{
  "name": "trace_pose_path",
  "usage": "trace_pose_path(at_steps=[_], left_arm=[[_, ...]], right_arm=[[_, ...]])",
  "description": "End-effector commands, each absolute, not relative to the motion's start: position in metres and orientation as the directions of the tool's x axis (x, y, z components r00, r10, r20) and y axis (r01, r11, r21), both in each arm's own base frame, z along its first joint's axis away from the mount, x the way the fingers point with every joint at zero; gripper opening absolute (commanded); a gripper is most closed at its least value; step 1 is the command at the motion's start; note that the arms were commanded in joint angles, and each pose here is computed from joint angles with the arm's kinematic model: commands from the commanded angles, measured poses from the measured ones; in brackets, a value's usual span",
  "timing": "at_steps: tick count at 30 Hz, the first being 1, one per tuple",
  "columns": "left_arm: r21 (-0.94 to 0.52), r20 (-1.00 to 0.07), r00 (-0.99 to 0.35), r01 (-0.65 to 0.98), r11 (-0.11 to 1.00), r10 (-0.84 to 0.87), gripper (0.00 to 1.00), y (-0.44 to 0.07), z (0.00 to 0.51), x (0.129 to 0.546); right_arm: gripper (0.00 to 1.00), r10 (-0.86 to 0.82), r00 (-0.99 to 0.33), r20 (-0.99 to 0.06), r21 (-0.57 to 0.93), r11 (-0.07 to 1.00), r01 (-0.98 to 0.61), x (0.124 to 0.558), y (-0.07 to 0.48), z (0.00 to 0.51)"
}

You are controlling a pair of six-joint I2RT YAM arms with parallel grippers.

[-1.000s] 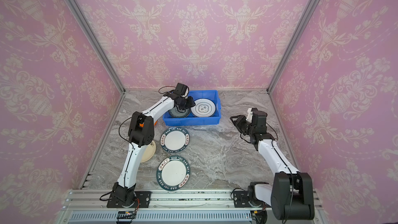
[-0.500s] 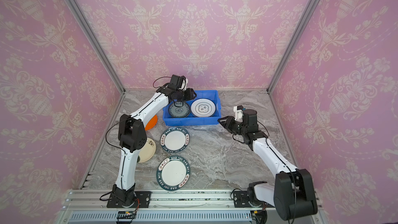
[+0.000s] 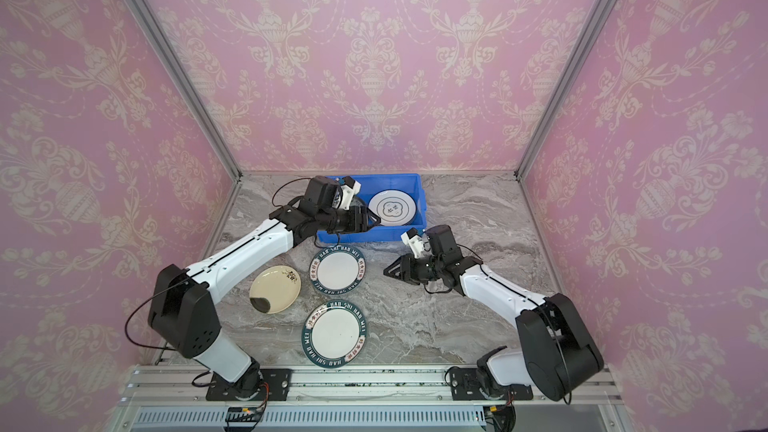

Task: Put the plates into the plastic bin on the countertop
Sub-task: 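Withdraw the left gripper from the bin while the right gripper reaches the green-rimmed plate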

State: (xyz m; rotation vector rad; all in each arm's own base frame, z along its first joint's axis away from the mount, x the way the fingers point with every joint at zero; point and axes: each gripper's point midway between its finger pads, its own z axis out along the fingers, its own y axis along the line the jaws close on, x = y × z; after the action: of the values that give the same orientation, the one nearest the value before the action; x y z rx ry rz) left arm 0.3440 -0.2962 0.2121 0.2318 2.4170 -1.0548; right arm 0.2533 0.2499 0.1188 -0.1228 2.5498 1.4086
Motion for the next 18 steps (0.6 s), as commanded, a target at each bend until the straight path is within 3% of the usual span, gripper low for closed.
trace_pose_path(at_steps=[1,18], left_arm=[[-0.696,-0.484,-0.873,0.349,0.628,-0.052,0.71,-0.285,0.214,0.312],[-0.787,-0.445,-0.867,0.258,0.561,-0.225,0.75,-0.261,0.192,0.279]], right_arm=[[0.35,-0.037,-0.982,-0.186,0.823,0.539,-0.176,0.234,0.257,0.096],[0.30,-0.216,-0.976,0.014,0.874,0.477,-0.093,0.181,0.336,0.033]])
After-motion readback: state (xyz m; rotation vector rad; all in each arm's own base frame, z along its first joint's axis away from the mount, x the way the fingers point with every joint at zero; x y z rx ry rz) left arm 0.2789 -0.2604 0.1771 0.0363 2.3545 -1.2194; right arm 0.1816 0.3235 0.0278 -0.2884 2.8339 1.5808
